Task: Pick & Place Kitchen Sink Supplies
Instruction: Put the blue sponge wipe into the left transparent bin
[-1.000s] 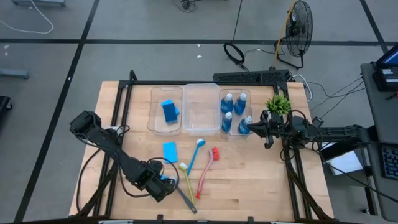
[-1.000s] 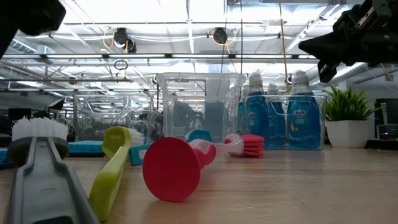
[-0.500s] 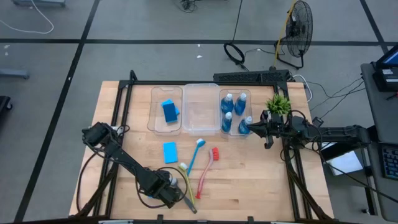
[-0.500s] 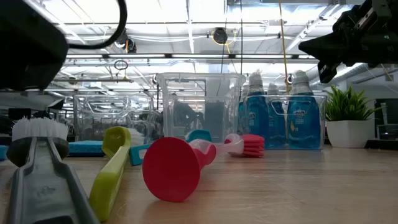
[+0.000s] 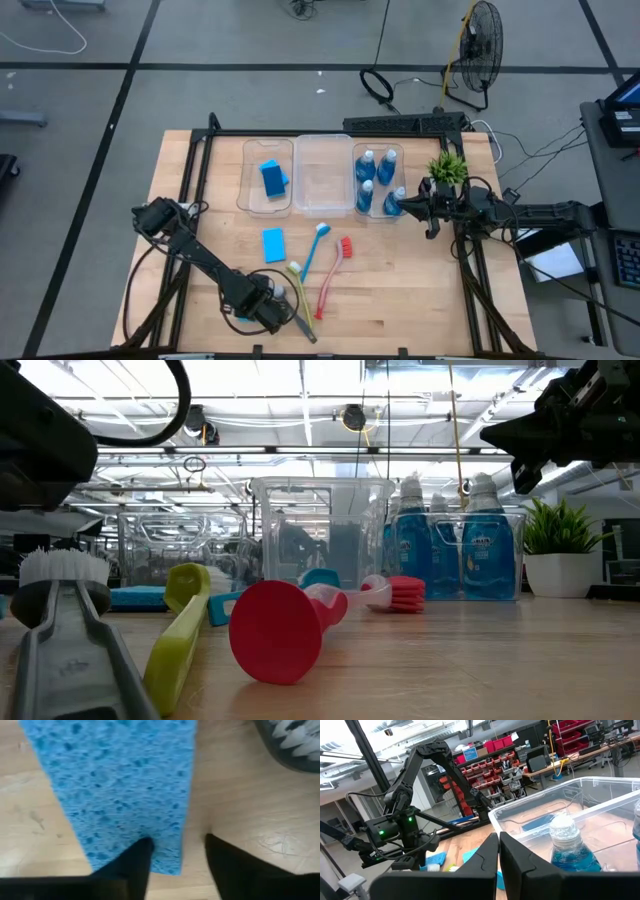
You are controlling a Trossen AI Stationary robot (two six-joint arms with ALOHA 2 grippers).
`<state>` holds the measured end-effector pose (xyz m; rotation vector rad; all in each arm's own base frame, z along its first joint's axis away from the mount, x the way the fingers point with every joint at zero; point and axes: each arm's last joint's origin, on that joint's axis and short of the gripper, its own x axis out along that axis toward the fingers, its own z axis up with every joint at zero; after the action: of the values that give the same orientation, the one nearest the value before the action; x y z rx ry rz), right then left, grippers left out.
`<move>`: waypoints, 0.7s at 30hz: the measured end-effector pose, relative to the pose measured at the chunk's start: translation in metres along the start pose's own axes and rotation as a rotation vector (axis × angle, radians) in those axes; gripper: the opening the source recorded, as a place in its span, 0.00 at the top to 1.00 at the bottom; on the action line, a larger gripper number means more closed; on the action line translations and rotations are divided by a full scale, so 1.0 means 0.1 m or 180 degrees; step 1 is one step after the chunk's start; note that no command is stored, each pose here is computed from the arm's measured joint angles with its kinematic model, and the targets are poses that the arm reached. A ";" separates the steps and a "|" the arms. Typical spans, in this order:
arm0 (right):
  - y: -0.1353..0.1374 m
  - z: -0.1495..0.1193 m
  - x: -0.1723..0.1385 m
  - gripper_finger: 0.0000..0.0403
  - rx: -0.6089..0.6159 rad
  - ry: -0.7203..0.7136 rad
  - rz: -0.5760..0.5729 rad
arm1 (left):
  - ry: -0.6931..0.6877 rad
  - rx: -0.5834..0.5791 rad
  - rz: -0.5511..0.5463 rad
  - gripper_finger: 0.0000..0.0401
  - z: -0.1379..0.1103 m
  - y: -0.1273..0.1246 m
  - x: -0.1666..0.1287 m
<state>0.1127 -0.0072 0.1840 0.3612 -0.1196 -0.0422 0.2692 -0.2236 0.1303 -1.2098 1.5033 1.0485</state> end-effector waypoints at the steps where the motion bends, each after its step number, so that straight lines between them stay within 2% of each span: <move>1: 0.00 0.00 0.00 0.99 0.0000 -0.0001 0.0000 | -0.0003 -0.0007 0.0003 0.61 0.00 0.00 0.00; 7: 0.00 0.00 0.00 0.99 0.0000 0.0001 0.0000 | -0.0028 -0.0026 -0.0001 0.91 0.00 0.00 0.01; 9: 0.00 0.00 0.00 0.99 0.0000 -0.0001 0.0000 | -0.0031 -0.0012 -0.0005 0.97 0.00 0.00 0.00; 16: 0.00 0.00 0.00 0.99 0.0001 -0.0001 0.0002 | -0.0008 0.0056 -0.0097 0.99 -0.05 0.07 -0.13; 21: 0.00 0.00 0.00 0.99 0.0001 -0.0001 0.0001 | -0.0116 0.0038 -0.0061 0.99 -0.10 0.30 -0.42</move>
<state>0.1127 -0.0072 0.1840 0.3616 -0.1200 -0.0421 0.2428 -0.2199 0.1756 -1.1885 1.4654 1.0423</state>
